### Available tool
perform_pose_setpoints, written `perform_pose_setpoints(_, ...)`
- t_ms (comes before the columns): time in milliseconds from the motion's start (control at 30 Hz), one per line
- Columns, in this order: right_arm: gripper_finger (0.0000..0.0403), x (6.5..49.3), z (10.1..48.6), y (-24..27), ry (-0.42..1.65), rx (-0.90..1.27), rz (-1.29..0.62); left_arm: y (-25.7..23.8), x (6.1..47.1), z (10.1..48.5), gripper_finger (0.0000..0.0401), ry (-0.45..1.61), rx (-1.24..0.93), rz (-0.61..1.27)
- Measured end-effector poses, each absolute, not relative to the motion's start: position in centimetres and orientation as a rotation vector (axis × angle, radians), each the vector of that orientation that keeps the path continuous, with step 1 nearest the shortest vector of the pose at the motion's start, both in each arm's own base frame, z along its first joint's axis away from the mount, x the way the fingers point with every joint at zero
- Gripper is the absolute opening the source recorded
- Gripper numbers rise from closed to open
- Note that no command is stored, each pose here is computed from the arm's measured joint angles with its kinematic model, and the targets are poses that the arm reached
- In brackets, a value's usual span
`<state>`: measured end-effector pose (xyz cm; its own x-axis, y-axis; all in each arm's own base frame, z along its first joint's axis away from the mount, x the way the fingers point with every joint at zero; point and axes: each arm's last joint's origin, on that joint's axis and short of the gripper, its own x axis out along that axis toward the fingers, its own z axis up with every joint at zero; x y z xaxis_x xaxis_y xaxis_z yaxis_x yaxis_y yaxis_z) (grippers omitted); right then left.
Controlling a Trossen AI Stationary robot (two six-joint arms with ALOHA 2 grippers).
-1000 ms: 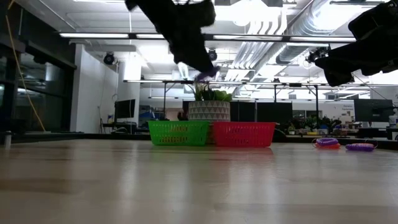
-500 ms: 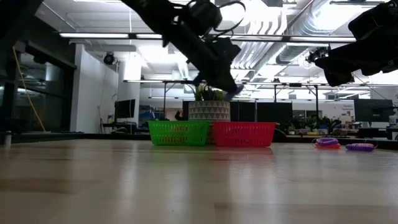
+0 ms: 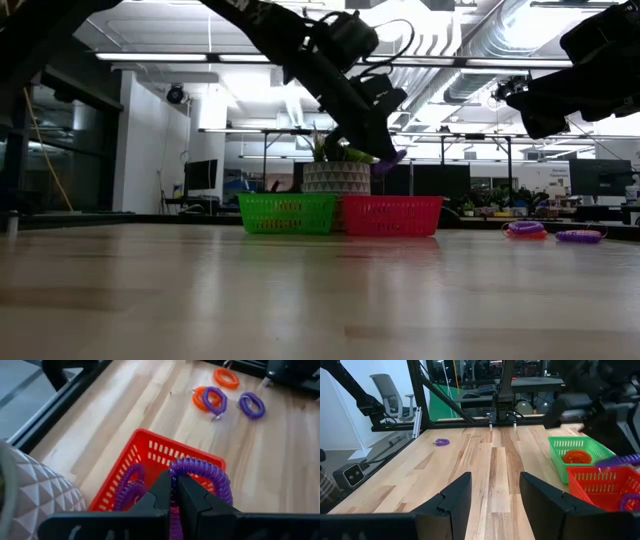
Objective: Sort spring keychains
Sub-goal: Put the purple spring keychain into the orange bin
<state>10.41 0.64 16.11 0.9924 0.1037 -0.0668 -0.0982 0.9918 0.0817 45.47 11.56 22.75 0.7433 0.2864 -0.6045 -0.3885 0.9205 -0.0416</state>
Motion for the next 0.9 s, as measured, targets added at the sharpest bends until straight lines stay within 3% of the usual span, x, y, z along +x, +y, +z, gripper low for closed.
perform_pose_setpoints(333, 0.0162, 10.4, 16.1, 0.6, 0.07, 0.078, 0.101, 12.3, 45.5, 20.0, 0.004, 0.724, -0.195, 0.445)
perform_pose_setpoints(567, 0.0159, 10.4, 16.1, 0.6, 0.071, 0.078, 0.101, 12.4, 45.6, 20.3, 0.0059, 0.705, -0.199, 0.438)
perform_pose_setpoints(900, 0.0161, 10.4, 16.1, 0.6, 0.072, 0.078, 0.101, 12.2, 45.5, 20.1, 0.0143, 0.731, -0.209, 0.405)
